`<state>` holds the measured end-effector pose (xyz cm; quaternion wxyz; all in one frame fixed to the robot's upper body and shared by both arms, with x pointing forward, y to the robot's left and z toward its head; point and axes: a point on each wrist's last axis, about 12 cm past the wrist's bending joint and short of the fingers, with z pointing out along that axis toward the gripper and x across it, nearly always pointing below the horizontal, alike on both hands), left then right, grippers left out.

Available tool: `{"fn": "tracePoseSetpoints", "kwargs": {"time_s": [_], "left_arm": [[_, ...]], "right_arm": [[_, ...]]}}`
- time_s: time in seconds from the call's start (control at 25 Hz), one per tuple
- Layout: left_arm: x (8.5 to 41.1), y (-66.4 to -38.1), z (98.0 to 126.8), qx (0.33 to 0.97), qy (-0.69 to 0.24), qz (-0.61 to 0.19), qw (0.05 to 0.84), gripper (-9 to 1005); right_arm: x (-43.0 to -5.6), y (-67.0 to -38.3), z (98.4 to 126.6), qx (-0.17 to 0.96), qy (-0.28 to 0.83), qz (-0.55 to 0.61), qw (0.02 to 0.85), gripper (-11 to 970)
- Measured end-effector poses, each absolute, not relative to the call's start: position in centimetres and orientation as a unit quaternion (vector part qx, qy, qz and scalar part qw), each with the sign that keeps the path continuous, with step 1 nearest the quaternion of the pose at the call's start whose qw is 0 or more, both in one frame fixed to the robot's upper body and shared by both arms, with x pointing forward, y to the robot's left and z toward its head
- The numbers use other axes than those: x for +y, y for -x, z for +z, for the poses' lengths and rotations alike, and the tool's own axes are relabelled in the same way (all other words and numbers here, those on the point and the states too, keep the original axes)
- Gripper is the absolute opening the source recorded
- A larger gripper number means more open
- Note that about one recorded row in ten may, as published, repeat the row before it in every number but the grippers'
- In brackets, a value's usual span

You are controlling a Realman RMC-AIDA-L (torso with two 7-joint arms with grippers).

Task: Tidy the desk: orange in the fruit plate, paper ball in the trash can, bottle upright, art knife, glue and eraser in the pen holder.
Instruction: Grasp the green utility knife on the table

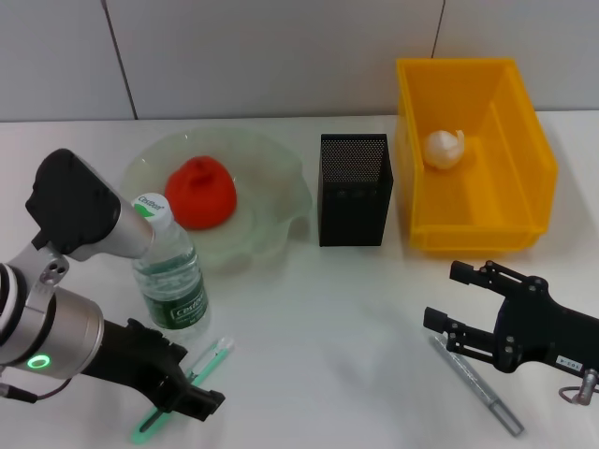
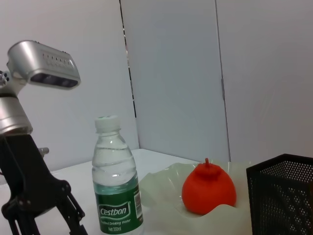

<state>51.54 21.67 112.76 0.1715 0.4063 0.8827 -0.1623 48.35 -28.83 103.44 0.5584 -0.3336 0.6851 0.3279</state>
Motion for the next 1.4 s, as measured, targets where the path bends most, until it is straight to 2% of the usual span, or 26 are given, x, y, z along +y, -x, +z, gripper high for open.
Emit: {"fn": "tracePoseSetpoints", "kwargs": {"time_s": [0.56,1.32,1.4], "left_arm": [[22.4,-51.3,112.0,0.900,-0.387,-0.137,0.146,812],[21.4,-51.1,112.0,0.908,-0.386,-0.117,0.117,811],[21.3,-51.1,112.0,0.907,-0.386,-0.117,0.116,770]], "right_arm": [[-28.8,-48.2,103.3,0.686,0.332,0.329,0.558,758],[-28.7,-48.2,103.1,0.687,0.333,0.321,0.560,758],[-28.7,-48.2,103.1,0.687,0.332,0.321,0.561,758]]}}
